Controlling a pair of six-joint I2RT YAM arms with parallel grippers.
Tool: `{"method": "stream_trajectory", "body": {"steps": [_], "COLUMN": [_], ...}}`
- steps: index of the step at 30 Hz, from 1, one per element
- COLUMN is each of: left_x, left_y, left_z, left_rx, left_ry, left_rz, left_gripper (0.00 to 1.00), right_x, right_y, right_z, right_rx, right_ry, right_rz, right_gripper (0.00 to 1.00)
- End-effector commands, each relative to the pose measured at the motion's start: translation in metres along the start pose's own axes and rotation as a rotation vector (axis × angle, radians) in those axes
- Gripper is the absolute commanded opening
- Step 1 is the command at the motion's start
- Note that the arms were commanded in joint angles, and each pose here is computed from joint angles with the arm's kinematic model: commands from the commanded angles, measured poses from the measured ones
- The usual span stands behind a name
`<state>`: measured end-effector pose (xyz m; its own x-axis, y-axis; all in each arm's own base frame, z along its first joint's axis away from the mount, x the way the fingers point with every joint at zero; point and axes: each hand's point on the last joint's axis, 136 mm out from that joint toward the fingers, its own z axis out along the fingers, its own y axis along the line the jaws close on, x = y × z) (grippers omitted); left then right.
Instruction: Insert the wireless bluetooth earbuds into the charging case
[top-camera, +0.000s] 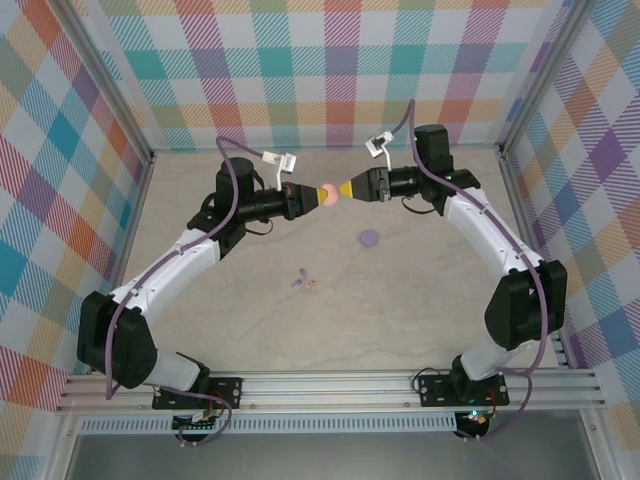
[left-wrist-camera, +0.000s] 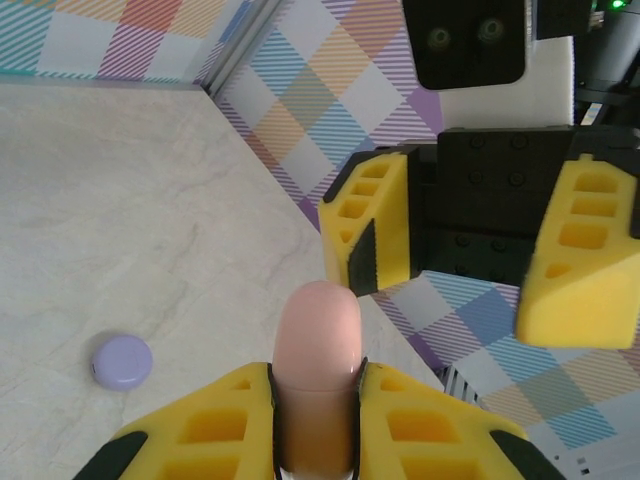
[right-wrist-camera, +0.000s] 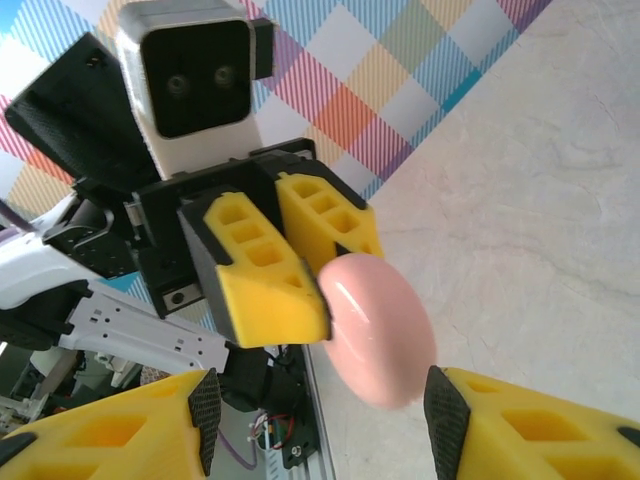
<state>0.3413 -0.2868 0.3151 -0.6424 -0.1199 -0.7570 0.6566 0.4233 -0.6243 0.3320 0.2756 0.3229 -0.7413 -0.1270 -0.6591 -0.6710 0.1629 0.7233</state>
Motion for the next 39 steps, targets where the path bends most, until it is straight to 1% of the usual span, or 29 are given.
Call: {"method": "stream_trajectory", "body": {"steps": [1,6,10,14,19,23,24,27,29,35,39], "left_x": [-0.010,-0.011,-0.010,-0.011,-0.010,-0.008,-0.008,-0.008,-0.008,-0.007,-0.007], "left_y": [-0.026,-0.035,-0.038,-0.039,-0.037,-0.034,-0.034,-0.032,-0.033,-0.044,-0.050], "left_z": [-0.009,-0.009,-0.008,-0.008,-0.008,-0.007,-0.007,-0.007,-0.008,-0.004,-0.002], "left_rx": [0.047,0.070,0.074,0.075,0.065,0.055,0.054,0.045,0.051,0.135,0.181], "left_ry": [-0.016,-0.009,-0.002,-0.004,-0.004,0.003,0.003,0.001,-0.002,0.015,0.026], "left_rz": [0.061,0.070,0.074,0.078,0.082,0.078,0.076,0.067,0.064,0.040,0.029], "left_gripper": [0.11,0.11,0.11,0.11,0.11,0.11,0.11,0.25,0.29,0.31,0.32], "right_x": [0.000,0.008,0.006,0.006,0.007,0.005,0.005,0.003,0.003,-0.004,-0.006], "right_y": [-0.002,0.011,0.020,0.021,0.022,0.027,0.027,0.029,0.030,0.037,0.041], "right_z": [0.004,0.017,0.018,0.019,0.019,0.017,0.017,0.015,0.014,0.011,0.010], "right_rx": [-0.003,-0.069,-0.107,-0.121,-0.134,-0.127,-0.122,-0.103,-0.093,-0.078,-0.084], "right_ry": [0.022,0.083,0.085,0.088,0.092,0.085,0.083,0.076,0.071,0.042,0.037], "right_rz": [-0.012,-0.028,-0.051,-0.050,-0.046,-0.060,-0.064,-0.072,-0.078,-0.103,-0.111], "right_gripper": [0.58,0.56,0.53,0.47,0.38,0.25,0.21,0.18,0.16,0.12,0.11]}}
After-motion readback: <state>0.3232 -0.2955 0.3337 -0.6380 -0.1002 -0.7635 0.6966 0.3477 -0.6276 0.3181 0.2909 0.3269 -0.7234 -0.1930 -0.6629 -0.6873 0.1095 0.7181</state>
